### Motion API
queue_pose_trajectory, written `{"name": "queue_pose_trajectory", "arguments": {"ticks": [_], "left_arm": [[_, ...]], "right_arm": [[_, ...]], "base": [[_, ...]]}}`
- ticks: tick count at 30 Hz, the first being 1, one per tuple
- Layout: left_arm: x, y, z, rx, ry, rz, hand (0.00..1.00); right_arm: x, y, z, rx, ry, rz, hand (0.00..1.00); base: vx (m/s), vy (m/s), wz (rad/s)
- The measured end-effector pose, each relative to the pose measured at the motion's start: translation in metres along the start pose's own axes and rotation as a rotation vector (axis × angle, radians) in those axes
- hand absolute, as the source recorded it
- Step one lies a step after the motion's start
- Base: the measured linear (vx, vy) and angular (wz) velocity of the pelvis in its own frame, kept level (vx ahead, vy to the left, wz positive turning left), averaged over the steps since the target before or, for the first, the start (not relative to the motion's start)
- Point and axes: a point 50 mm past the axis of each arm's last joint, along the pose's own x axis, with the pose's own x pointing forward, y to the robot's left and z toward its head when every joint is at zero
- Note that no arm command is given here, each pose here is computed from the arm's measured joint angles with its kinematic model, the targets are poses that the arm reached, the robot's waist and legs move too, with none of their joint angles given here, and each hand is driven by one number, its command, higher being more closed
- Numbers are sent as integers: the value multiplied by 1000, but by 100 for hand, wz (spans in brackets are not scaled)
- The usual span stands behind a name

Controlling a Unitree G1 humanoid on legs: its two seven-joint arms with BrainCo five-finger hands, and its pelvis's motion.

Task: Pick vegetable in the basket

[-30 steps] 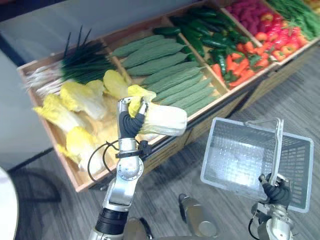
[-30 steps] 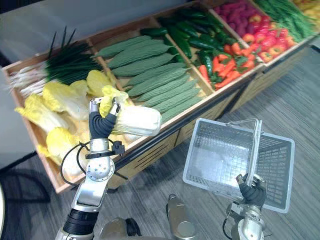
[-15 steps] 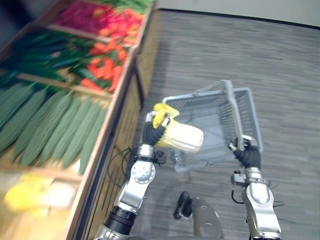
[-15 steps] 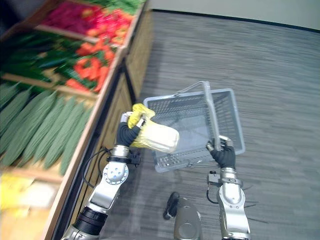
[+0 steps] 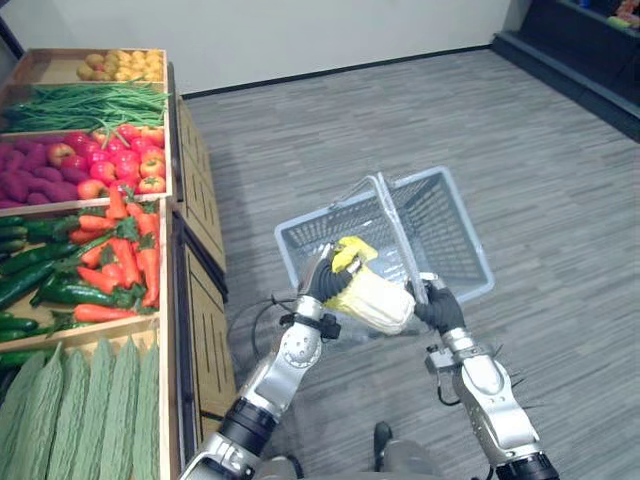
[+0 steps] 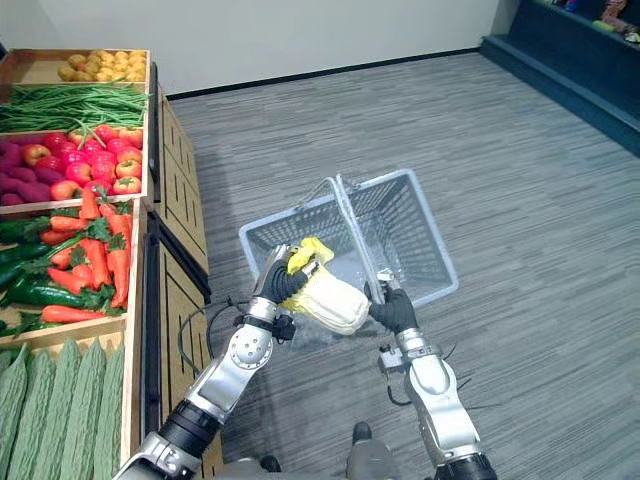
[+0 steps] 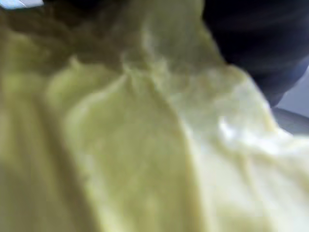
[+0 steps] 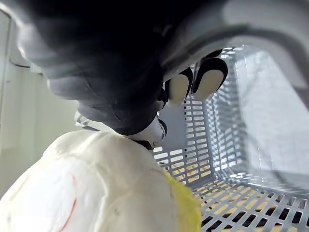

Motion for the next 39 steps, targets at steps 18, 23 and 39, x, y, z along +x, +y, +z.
{"name": "queue_pose_trajectory", "arguments": {"ticks": [18, 23, 39], "left_arm": [[-18, 4, -80, 347, 283, -208, 0], [-16, 7, -83, 367, 302, -205, 0], [-35, -4, -30, -25, 190, -48, 0]], "right_arm": [[-14, 63, -4, 246, 43, 378, 100], [-17, 63, -7, 265, 53, 364, 100], [-37, 24, -48, 122, 213, 17, 100]], "base": [[9, 12, -11], [-43, -13, -5], [-35, -18, 3]]}}
